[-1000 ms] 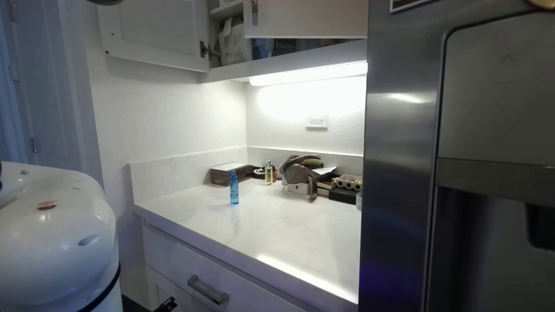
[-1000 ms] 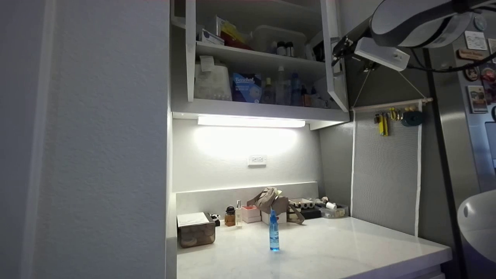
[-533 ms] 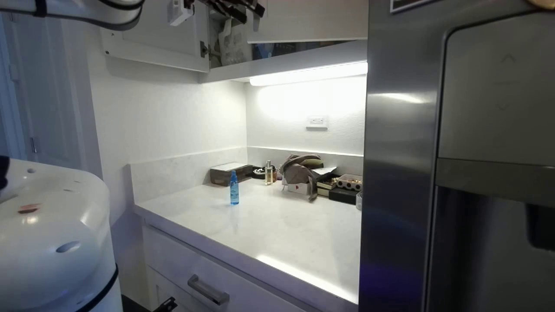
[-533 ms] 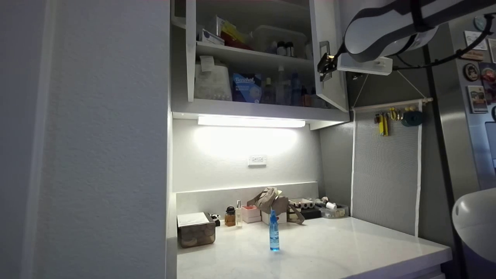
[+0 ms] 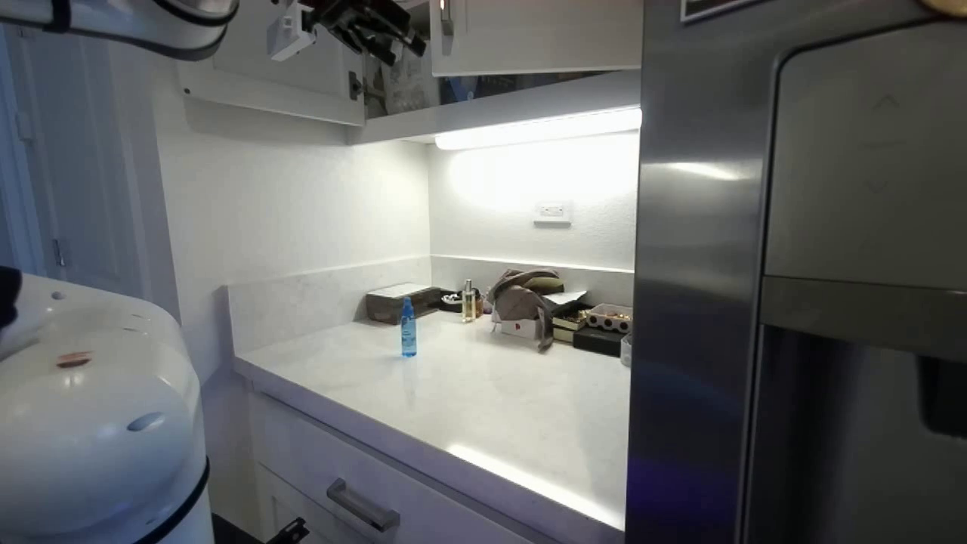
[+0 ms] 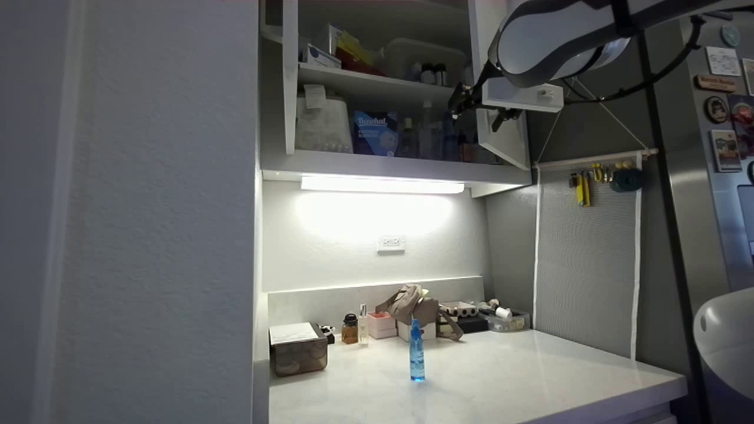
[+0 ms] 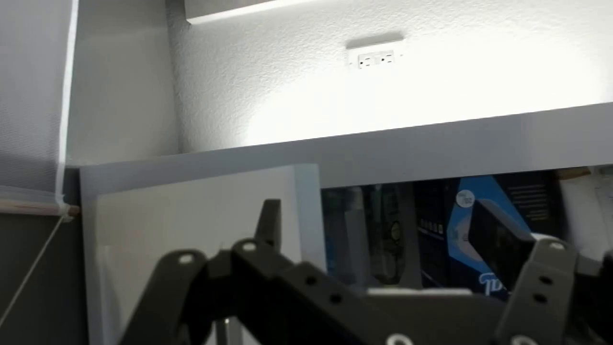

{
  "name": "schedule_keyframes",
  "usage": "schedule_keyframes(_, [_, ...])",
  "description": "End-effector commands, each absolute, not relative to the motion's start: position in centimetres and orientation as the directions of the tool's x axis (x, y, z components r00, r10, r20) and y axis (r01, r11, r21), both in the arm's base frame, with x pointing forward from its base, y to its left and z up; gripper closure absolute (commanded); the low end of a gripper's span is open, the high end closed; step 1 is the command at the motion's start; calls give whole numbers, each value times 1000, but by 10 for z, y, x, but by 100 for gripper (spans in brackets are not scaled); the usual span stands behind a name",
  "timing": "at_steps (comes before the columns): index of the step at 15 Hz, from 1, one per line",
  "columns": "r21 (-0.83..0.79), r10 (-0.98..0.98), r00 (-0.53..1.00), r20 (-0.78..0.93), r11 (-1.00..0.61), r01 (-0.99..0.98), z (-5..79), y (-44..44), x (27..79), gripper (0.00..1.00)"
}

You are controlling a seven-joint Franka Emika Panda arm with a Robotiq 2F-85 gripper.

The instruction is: Open the top left and right cabinet doors respectively

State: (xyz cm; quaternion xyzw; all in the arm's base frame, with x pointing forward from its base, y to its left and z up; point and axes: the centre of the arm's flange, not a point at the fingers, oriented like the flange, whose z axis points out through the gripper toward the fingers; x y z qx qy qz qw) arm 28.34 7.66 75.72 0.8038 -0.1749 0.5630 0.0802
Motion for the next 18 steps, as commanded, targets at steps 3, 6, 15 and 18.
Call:
schedule_keyframes(3, [-180, -289, 234, 928, -899, -399, 768, 107, 306, 0])
schedule_keyframes(6, [-258, -333, 161, 929, -895, -364, 772, 120, 314, 0])
schedule_keyframes(15, [-565, -492, -282, 824, -751, -341, 792, 133, 359, 54])
schedule_keyframes(18, [-612, -467, -414, 781, -706, -356, 796, 125, 373, 78])
